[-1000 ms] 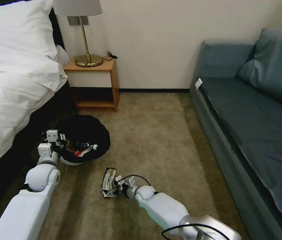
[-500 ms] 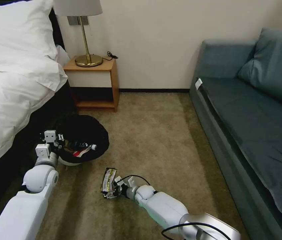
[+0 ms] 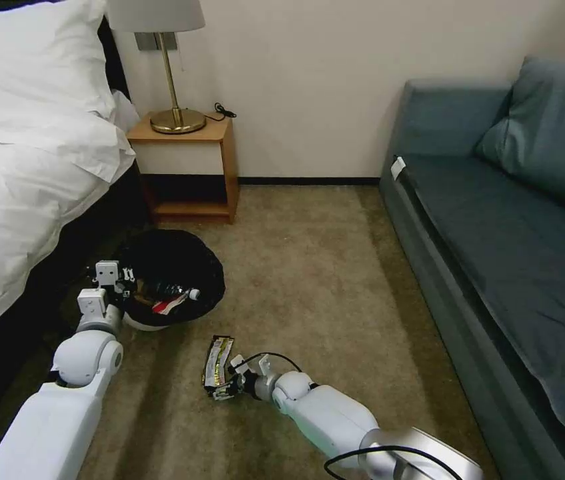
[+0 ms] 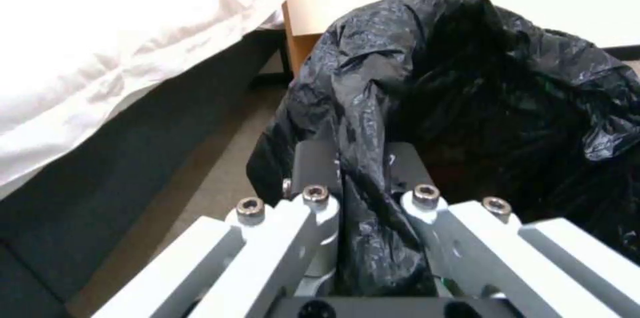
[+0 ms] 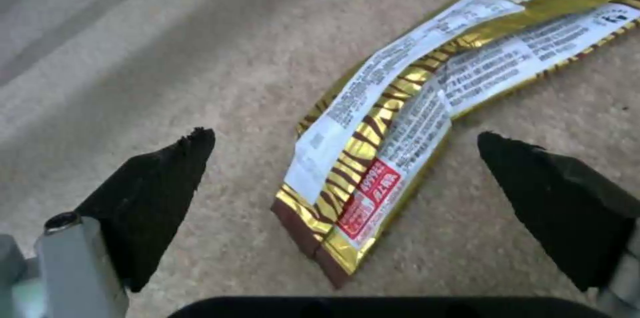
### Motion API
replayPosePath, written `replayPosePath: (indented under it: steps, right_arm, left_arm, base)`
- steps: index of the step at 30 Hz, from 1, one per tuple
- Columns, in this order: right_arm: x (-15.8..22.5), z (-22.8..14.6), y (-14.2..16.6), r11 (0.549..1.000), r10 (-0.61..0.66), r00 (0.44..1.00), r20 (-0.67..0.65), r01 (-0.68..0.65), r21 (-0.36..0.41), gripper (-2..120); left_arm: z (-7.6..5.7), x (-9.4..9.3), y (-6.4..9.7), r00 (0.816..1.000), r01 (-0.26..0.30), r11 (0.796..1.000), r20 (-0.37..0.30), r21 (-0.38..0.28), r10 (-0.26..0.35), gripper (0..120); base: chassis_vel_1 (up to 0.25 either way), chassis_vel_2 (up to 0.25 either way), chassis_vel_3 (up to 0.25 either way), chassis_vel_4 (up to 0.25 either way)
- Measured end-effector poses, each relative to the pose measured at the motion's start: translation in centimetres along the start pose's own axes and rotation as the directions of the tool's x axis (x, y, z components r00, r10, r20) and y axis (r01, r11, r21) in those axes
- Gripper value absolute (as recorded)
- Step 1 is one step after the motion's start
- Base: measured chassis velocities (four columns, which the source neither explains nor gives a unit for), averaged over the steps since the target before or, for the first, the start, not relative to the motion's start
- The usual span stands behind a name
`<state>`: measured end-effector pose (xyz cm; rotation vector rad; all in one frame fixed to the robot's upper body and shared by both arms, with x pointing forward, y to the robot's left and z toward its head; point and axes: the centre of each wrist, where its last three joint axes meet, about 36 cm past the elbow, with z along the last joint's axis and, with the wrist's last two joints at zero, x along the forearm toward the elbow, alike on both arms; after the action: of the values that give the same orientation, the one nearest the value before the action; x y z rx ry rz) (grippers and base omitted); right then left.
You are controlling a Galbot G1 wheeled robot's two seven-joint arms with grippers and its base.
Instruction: Pick up the trash bin, then pick up the garbage on the floor and place it into the trash bin.
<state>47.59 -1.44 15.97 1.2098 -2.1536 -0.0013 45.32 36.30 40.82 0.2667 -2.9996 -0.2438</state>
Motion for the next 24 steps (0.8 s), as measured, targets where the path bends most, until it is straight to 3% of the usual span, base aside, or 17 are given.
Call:
replayPosePath:
  steps: [12,24]
  right_arm:
    - [-0.06,0.28,0.20,1.000,0.005,1.000,-0.003,-0.005,0.011,100]
    - [-0.24,0.14,0.85,1.000,-0.014,1.000,-0.014,0.014,0.013,100]
  left_arm:
    - [-0.15,0.14,0.14,1.000,0.000,1.000,0.002,0.000,0.000,5]
    - [0.00,0.04,-0.08,1.000,0.000,1.000,-0.002,0.006,0.000,5]
  base:
    - [-0.003,0.003,0.005,-0.004]
    - [-0.107,0.112,0.092,-0.118]
